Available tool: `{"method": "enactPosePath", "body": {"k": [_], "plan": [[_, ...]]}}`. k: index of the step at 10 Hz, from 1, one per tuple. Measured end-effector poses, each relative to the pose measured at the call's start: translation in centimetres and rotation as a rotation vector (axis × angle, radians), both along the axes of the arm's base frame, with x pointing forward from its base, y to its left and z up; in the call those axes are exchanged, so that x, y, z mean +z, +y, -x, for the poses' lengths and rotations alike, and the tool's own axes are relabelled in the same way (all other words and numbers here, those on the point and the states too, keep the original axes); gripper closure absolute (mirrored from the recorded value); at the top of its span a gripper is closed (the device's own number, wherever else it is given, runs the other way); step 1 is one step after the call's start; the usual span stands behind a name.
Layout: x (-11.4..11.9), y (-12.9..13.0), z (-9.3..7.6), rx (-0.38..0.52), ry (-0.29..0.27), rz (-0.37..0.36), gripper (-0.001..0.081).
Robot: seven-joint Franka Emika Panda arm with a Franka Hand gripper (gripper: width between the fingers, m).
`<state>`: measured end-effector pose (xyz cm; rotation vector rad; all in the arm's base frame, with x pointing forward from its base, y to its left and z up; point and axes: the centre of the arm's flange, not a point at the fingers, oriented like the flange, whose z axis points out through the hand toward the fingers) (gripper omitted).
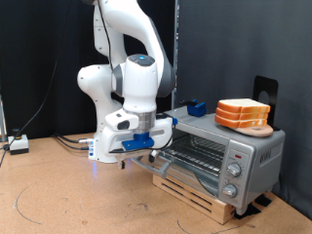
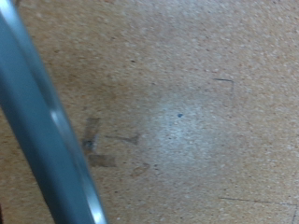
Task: Make a piece of toast with the oven
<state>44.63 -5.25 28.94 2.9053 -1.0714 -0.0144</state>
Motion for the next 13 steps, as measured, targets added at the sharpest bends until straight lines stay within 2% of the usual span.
{"method": "enactPosePath", "body": {"k": [3, 5, 8, 11, 13], "plan": [[-2.8, -1.9, 0.1, -0.024, 0.026, 0.055, -0.0003], [-5.0, -3.1, 0.2, -0.052, 0.051, 0.069, -0.0003], [-7.7, -3.8, -0.1, -0.066, 0.053, 0.082, -0.0003], [-8.7, -4.3, 0.0, -0.054, 0.052, 0.097, -0.0003], [-8.5, -5.8, 0.6, -0.001, 0.036, 0.144, -0.0003]]}}
